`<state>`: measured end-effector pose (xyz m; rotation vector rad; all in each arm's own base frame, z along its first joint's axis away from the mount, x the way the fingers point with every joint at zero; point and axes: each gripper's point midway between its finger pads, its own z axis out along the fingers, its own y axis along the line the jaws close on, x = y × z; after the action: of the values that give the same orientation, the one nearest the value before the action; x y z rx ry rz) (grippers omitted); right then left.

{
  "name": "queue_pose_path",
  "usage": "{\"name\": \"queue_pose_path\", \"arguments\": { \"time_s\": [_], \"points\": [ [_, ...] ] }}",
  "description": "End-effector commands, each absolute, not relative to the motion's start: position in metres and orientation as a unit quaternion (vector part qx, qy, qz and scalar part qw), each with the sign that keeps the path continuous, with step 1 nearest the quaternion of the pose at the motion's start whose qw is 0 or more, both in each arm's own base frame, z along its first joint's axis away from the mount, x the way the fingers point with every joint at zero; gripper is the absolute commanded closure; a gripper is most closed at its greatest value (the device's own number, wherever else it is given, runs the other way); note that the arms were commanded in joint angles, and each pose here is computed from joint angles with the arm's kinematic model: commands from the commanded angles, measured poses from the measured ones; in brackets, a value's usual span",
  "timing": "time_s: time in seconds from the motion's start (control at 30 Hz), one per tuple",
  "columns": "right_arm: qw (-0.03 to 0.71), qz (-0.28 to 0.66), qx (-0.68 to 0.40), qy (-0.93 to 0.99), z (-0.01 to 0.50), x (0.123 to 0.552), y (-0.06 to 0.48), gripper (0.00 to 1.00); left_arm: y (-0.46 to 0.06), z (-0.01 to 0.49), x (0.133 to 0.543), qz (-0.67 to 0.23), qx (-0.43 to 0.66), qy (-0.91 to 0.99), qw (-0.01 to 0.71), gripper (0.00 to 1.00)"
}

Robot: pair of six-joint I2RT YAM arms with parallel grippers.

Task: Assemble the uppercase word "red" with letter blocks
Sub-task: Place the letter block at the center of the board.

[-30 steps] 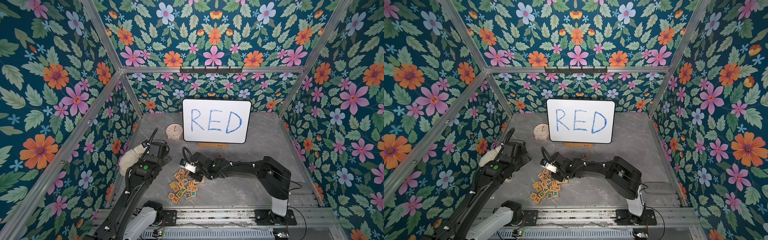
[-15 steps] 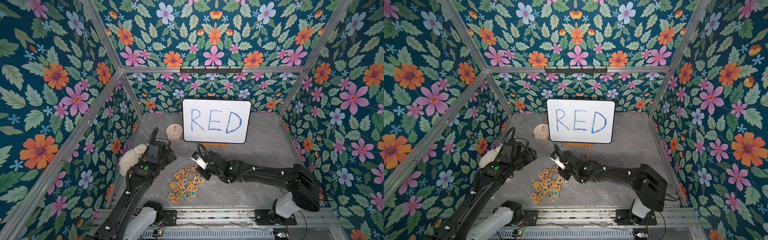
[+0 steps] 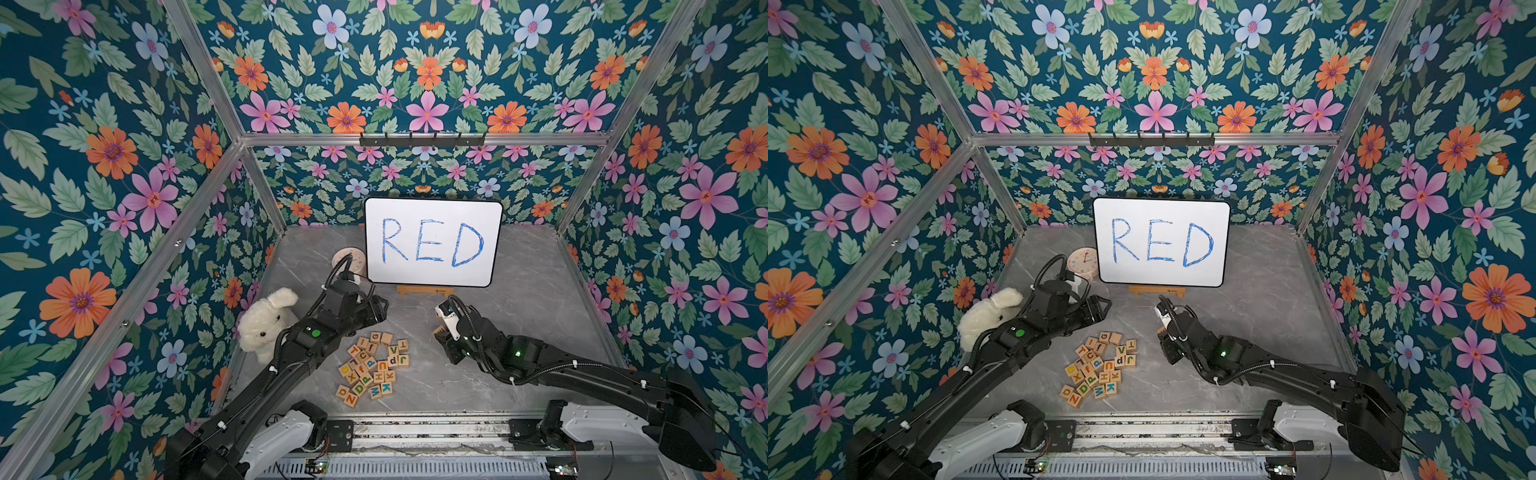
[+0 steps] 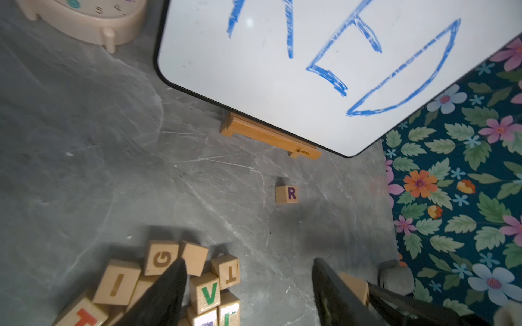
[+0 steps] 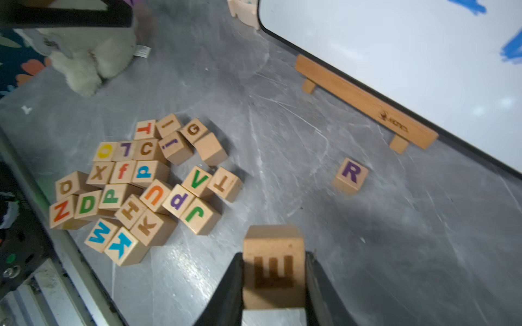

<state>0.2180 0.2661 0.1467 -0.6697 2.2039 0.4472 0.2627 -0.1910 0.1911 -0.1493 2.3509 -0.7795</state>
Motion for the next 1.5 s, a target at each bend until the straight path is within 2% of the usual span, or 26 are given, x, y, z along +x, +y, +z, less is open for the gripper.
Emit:
{"name": "queue_pose_path", "arguments": {
  "time_s": [0.0,0.4,0.9,1.17,1.47],
  "points": [
    [0.377,0.155,-0.202,0.890,0.137,0.221,0.240,0.72,-0.210,0.197,0.264,-0.310,-0.032,0.889,0.336,0.27],
    [0.336,0.111,-0.106,0.929,0.097,0.223,0.199,0.71,-0.248,0.170,0.246,-0.285,0.044,0.905,0.312,0.27],
    [0.310,0.113,-0.024,0.944,0.064,0.239,0.193,0.71,-0.241,0.141,0.236,-0.257,0.036,0.916,0.305,0.27],
    [0.284,0.093,-0.029,0.954,0.050,0.242,0.198,0.69,-0.235,0.141,0.236,-0.251,0.025,0.917,0.310,0.27],
    [0.256,0.074,-0.045,0.963,0.035,0.238,0.198,0.63,-0.233,0.137,0.235,-0.243,0.023,0.920,0.306,0.27]
  ]
}}
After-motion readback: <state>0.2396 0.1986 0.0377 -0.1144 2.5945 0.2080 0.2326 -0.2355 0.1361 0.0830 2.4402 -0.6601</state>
